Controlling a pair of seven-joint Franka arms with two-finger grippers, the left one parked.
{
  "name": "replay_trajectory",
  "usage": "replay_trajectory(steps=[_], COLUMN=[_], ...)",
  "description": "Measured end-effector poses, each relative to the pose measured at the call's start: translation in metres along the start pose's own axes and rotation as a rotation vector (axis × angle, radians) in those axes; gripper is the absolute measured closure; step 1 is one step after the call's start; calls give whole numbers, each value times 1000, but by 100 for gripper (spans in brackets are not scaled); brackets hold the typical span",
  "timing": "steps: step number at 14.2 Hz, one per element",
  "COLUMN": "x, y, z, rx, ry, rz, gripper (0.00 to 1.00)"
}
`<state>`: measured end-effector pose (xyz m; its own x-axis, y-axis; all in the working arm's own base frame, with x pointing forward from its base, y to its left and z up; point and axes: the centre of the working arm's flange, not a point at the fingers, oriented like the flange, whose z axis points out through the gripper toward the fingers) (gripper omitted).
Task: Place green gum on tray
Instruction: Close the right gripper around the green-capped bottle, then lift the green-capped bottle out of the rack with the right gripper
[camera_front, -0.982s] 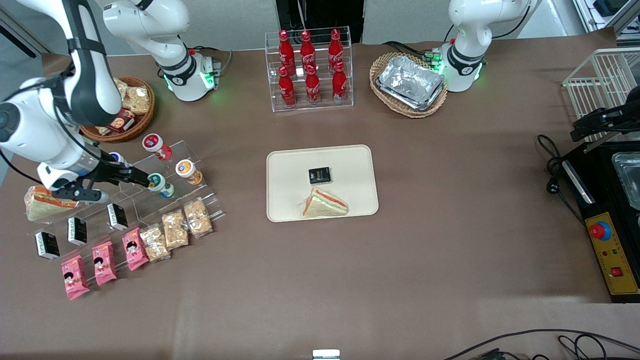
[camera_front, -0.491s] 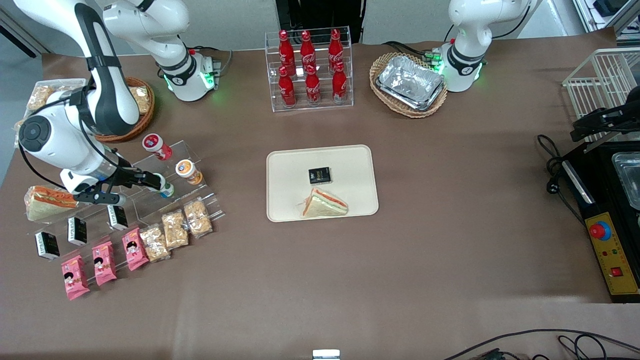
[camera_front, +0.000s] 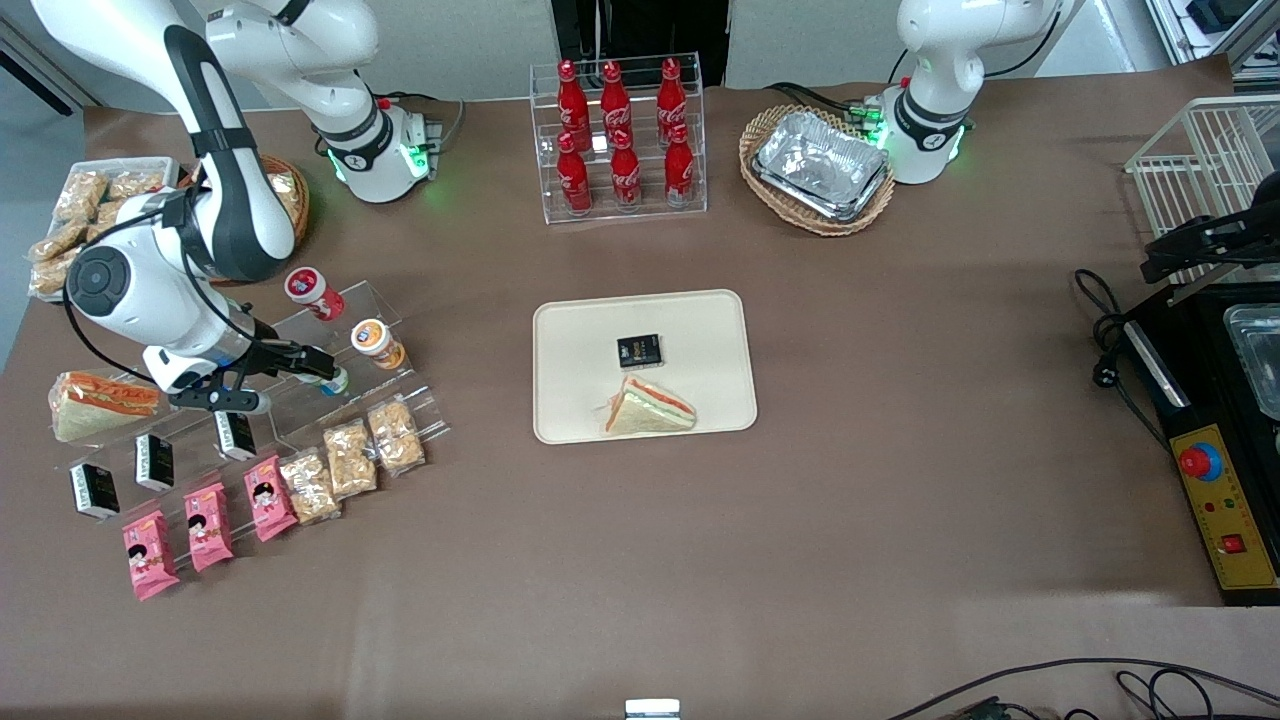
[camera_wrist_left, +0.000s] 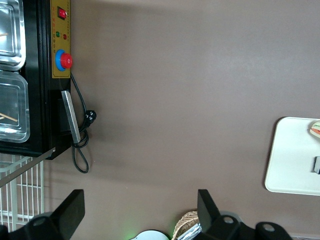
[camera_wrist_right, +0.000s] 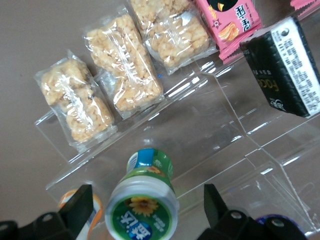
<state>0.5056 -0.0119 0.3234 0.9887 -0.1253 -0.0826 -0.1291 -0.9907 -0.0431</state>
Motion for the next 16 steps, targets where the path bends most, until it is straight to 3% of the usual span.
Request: replay_trajectory(steps=[2,6,10,16], x=[-1,-2,2,22], y=[0,-2,-2,-12], z=[5,6,-10,-138], rx=[-1,-2,2,17], ry=[-6,-8,2,-41], rz=[-1,-34,-72,-99], gripper=[4,42,41,41])
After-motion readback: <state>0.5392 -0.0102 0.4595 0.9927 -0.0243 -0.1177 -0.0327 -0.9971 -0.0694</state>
